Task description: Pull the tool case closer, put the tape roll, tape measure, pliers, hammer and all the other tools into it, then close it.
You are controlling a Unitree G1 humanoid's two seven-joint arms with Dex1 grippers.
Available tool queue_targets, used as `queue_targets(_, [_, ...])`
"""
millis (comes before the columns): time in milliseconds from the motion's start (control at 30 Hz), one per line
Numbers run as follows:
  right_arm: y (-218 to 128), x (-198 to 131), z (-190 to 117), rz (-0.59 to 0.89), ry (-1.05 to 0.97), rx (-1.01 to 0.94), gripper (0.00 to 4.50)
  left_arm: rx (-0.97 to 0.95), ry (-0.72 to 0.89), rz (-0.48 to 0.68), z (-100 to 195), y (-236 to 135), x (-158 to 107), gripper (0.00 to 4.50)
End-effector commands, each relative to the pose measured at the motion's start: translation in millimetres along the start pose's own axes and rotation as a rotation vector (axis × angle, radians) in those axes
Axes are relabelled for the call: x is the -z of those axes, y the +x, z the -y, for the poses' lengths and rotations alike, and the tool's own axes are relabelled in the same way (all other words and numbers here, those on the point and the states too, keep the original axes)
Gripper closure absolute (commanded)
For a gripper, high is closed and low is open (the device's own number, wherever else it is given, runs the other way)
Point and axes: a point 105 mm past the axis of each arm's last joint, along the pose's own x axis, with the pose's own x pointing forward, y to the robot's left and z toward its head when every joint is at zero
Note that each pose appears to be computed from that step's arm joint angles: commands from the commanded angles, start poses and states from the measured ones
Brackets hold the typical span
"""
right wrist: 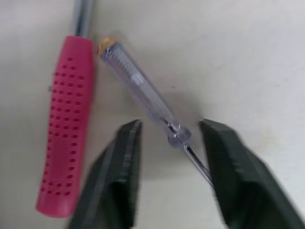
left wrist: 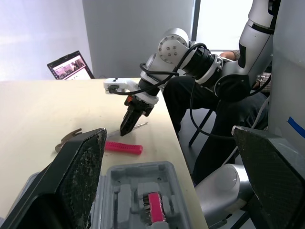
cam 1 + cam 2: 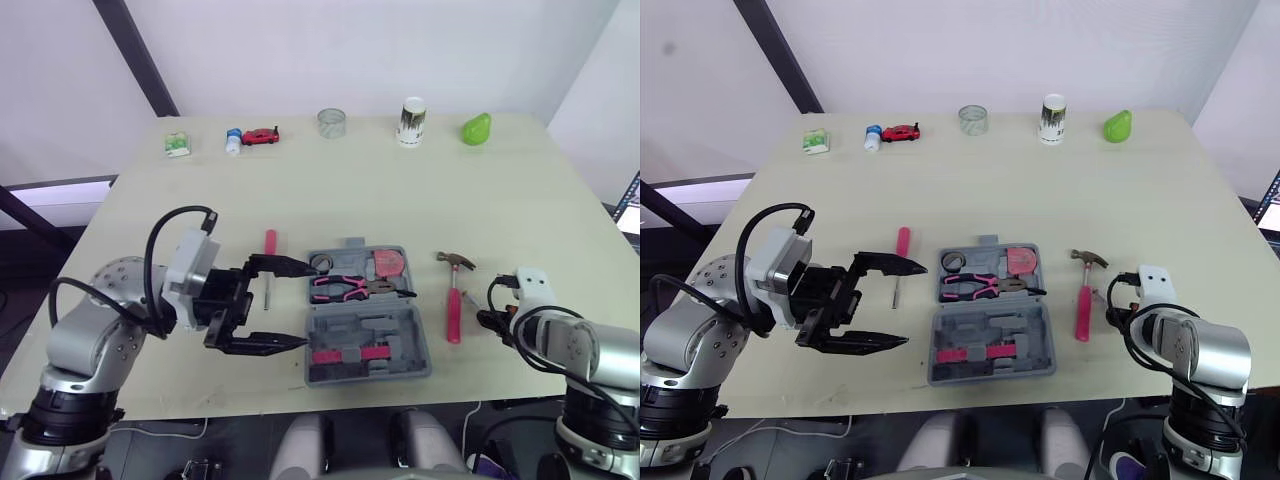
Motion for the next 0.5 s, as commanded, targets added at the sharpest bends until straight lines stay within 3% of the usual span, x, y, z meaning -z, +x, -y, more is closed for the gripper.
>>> queue_targets(33, [-17.4,-9.2,2.0,0.041,-0.131,0.011,0.85,-0.001,0.026,-0.001,0.5,0.0,-5.4,0.00])
queue_targets(200, [-27.2,-1.4,6.6,0.064,-0.319,-0.032,0.85,-0.002,0.027,0.000,0.0,-0.1,-5.4,0.00])
queue_targets(500, [-28.5,3.2,-5.7,0.275,-0.493,-0.288,0.85,0.010,0.025,0.008,0.0,1.9,-6.4,0.00])
